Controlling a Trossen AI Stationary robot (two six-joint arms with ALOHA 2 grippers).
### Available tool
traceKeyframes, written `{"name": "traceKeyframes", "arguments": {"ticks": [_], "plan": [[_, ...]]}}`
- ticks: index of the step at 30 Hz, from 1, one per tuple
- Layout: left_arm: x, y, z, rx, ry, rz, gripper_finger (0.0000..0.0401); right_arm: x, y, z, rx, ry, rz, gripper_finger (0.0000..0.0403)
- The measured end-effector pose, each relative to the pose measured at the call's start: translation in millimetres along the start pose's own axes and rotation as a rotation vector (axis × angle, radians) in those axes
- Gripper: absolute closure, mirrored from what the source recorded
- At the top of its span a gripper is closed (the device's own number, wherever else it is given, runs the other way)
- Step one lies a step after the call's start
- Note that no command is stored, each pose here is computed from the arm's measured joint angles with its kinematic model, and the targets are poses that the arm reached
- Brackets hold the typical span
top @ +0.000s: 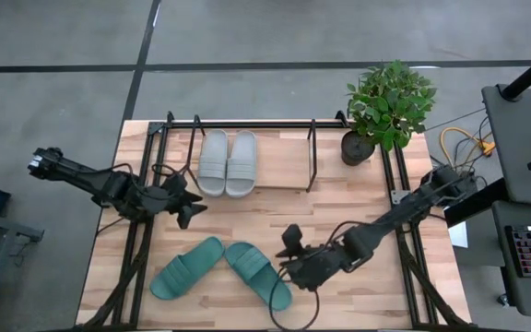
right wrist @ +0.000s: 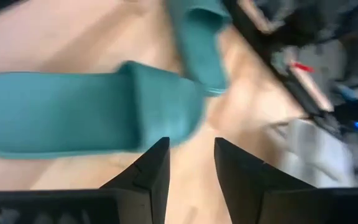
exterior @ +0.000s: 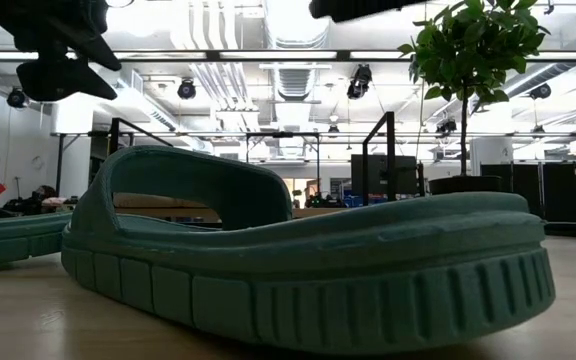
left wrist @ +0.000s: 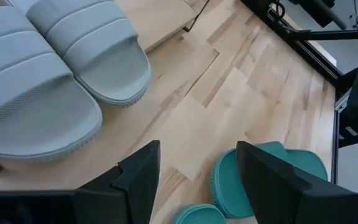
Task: Pick and place slides into the shelf
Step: Put the right green slide on the shelf
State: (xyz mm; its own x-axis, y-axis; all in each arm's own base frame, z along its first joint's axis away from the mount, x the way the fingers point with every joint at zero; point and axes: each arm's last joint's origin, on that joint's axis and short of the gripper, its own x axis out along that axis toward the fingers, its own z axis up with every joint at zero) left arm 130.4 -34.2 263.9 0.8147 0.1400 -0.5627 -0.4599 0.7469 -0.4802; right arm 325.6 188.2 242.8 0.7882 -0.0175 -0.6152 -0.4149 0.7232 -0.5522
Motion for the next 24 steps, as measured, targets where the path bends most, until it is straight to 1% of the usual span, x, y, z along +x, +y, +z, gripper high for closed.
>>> {"name": "traceKeyframes", "arguments": {"ticks": [4, 9, 15, 18, 22, 24], "plan": [[1.1, -1.3, 0.3, 0.002, 0.005, 0.003, 0.0205, 12.6, 11.7, -3.5, -0.021, 0.026, 0.027, 0.0292], [2.5, -1.3, -1.8, 0.007, 0.039, -0.011, 0.0205, 36.4, 24.1, -5.6, 0.006, 0.016, 0.021, 0.0298], [1.9, -1.4, -1.8, 0.006, 0.047, -0.022, 0.0205, 62.3, 37.6, -7.5, -0.059, 0.02, 0.022, 0.0304], [1.8, -1.4, -1.8, 0.025, 0.047, -0.023, 0.0205, 68.4, 34.4, -5.2, -0.06, 0.022, 0.013, 0.0306], [2.0, -1.5, -1.9, 0.026, 0.048, -0.023, 0.0205, 72.6, 25.3, -13.5, -0.059, 0.079, 0.009, 0.0303], [1.7, -2.4, -1.3, 0.026, 0.053, -0.029, 0.0205, 74.7, 18.7, -16.6, -0.017, 0.087, 0.01, 0.0301]]}}
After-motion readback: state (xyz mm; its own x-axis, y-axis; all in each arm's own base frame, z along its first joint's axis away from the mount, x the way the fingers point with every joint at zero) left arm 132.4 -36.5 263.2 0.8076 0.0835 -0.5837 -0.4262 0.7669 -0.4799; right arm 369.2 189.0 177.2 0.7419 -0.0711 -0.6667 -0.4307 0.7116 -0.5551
